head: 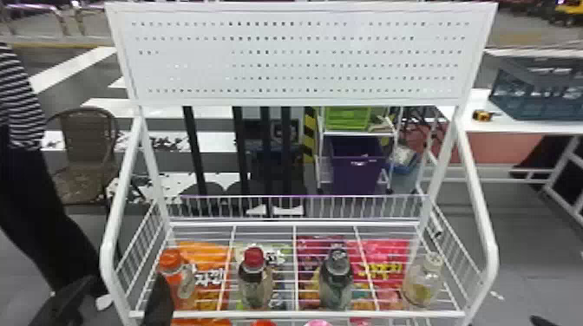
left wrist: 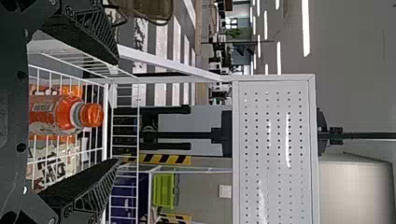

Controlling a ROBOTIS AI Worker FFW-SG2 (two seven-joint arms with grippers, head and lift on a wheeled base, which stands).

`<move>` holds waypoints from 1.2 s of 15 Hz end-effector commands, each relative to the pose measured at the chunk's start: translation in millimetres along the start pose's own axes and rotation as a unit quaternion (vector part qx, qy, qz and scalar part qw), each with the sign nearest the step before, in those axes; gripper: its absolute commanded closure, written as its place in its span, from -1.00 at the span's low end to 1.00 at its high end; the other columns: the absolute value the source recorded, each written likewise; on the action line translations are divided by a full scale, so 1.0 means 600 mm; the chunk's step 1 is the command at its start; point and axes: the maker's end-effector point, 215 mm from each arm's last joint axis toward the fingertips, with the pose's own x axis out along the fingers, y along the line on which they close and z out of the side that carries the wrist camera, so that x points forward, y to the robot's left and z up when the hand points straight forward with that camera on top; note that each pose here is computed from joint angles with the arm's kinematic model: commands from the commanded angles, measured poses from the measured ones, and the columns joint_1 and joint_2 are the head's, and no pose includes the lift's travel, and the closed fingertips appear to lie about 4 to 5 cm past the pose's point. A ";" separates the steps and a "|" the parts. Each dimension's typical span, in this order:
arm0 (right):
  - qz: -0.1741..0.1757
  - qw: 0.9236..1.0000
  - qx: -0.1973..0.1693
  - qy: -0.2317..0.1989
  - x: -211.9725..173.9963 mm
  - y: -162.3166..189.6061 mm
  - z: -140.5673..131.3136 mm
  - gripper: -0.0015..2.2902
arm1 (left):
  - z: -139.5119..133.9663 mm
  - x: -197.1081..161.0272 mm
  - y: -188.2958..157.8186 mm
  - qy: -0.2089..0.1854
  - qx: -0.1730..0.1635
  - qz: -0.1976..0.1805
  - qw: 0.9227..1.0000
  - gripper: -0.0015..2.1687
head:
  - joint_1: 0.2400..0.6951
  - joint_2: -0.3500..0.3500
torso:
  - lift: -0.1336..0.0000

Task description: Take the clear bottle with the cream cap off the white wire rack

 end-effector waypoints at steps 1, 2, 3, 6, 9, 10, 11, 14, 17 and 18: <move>-0.004 1.000 -0.002 0.012 0.032 -0.005 -0.072 -0.91 | -0.009 -0.002 -0.011 0.008 0.005 -0.005 1.000 -0.87 | 0.14 0.00 | 1.00; -0.010 1.000 -0.004 0.013 0.050 -0.008 -0.099 -0.91 | -0.012 -0.003 -0.018 0.011 0.003 -0.008 1.000 -0.87 | 0.14 0.00 | 1.00; -0.010 1.000 0.002 0.023 0.072 -0.006 -0.131 -0.91 | -0.016 -0.003 -0.024 0.015 0.003 -0.010 1.000 -0.87 | 0.14 0.00 | 1.00; -0.005 0.999 0.009 0.035 0.129 0.001 -0.184 -0.91 | -0.043 -0.005 -0.043 0.044 0.018 -0.017 0.999 -0.87 | 0.14 0.00 | 1.00; -0.007 0.999 0.006 0.032 0.184 0.017 -0.210 -0.91 | -0.058 -0.007 -0.058 0.057 0.023 -0.023 0.998 -0.87 | 0.14 0.00 | 1.00; -0.007 1.000 0.003 0.027 0.201 0.023 -0.209 -0.91 | -0.065 -0.008 -0.062 0.064 0.026 -0.024 0.997 -0.87 | 0.14 0.00 | 1.00; -0.004 1.000 0.003 0.024 0.215 0.026 -0.209 -0.91 | -0.068 -0.008 -0.063 0.066 0.027 -0.025 0.997 -0.87 | 0.14 0.00 | 1.00; -0.015 1.000 -0.004 0.017 0.244 0.025 -0.197 -0.91 | -0.070 -0.005 -0.063 0.068 0.029 -0.025 0.997 -0.87 | 0.14 0.00 | 1.00; -0.019 1.000 -0.004 0.015 0.264 0.020 -0.191 -0.91 | -0.069 -0.002 -0.064 0.067 0.028 -0.025 0.997 -0.87 | 0.14 0.00 | 1.00; -0.018 1.000 -0.006 0.018 0.275 0.019 -0.194 -0.91 | -0.068 0.000 -0.064 0.066 0.029 -0.025 0.997 -0.87 | 0.14 0.00 | 1.00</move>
